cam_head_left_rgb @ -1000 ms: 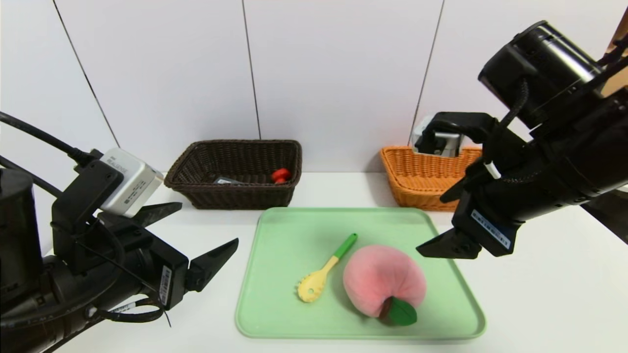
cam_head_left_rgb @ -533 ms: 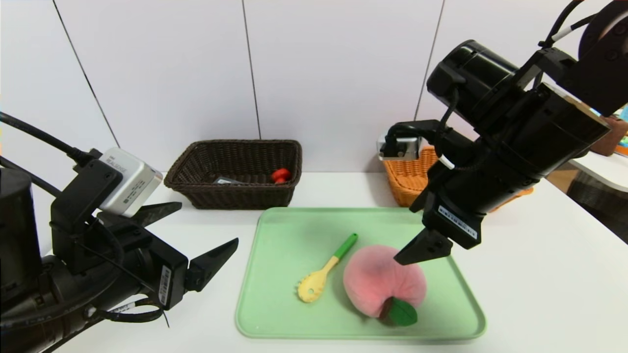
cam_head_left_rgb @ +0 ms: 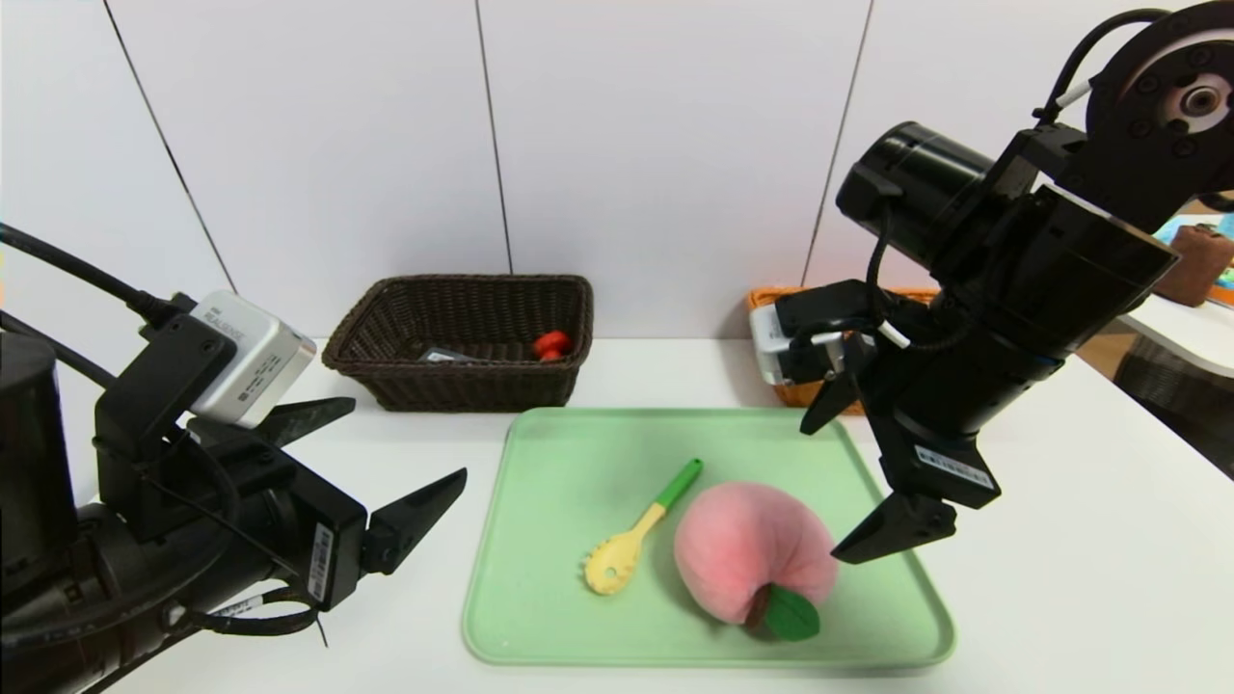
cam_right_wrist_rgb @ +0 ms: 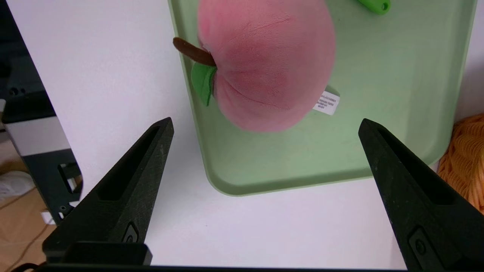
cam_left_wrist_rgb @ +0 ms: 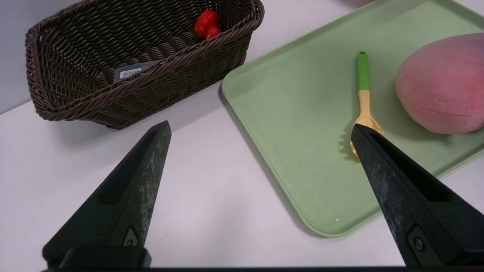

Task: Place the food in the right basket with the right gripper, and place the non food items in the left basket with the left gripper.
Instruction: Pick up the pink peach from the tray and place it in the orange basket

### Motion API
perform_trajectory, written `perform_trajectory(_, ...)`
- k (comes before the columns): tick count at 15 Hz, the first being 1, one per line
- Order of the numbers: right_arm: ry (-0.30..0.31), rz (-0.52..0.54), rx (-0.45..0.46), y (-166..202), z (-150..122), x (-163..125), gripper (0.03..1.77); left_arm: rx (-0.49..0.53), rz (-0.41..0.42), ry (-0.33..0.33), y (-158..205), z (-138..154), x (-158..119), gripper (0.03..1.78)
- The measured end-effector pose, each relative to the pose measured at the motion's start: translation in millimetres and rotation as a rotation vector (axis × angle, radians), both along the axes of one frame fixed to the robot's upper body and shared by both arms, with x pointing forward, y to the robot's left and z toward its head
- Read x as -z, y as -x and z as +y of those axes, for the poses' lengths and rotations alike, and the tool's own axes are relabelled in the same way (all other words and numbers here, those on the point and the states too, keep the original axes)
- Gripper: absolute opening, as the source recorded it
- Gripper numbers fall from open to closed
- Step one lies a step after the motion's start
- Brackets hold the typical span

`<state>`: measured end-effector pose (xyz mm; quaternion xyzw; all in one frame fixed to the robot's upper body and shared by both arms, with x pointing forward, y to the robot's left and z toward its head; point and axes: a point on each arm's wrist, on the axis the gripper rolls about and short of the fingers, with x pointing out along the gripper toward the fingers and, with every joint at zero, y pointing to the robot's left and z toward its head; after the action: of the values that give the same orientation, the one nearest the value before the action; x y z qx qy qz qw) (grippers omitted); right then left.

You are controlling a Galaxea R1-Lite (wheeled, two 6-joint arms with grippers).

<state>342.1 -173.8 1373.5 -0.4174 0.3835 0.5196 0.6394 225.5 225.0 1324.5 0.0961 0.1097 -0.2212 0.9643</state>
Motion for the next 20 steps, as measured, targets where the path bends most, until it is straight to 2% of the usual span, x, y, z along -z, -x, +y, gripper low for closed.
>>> perform_trajectory(2,0.012,-0.013,-0.061,-1.0,-0.9,1.5,1.69,0.000,0.001,0.000,0.1,0.1,0.2,1.69)
perform_trajectory(5,0.017,0.005,-0.086,-4.6,1.3,8.2,1.69,-0.001,0.001,0.000,0.1,0.2,0.2,1.69)
perform_trajectory(7,-0.006,0.032,-0.112,-6.9,3.6,14.2,1.69,-0.001,0.001,0.000,0.1,0.2,0.2,1.69)
perform_trajectory(10,-0.008,0.041,-0.113,-14.5,8.8,24.5,1.69,-0.001,0.001,0.000,0.1,0.1,-0.1,1.69)
perform_trajectory(20,0.044,0.125,-0.131,-30.6,23.3,64.8,1.70,-0.001,-0.001,0.001,-0.3,-0.2,-0.6,1.69)
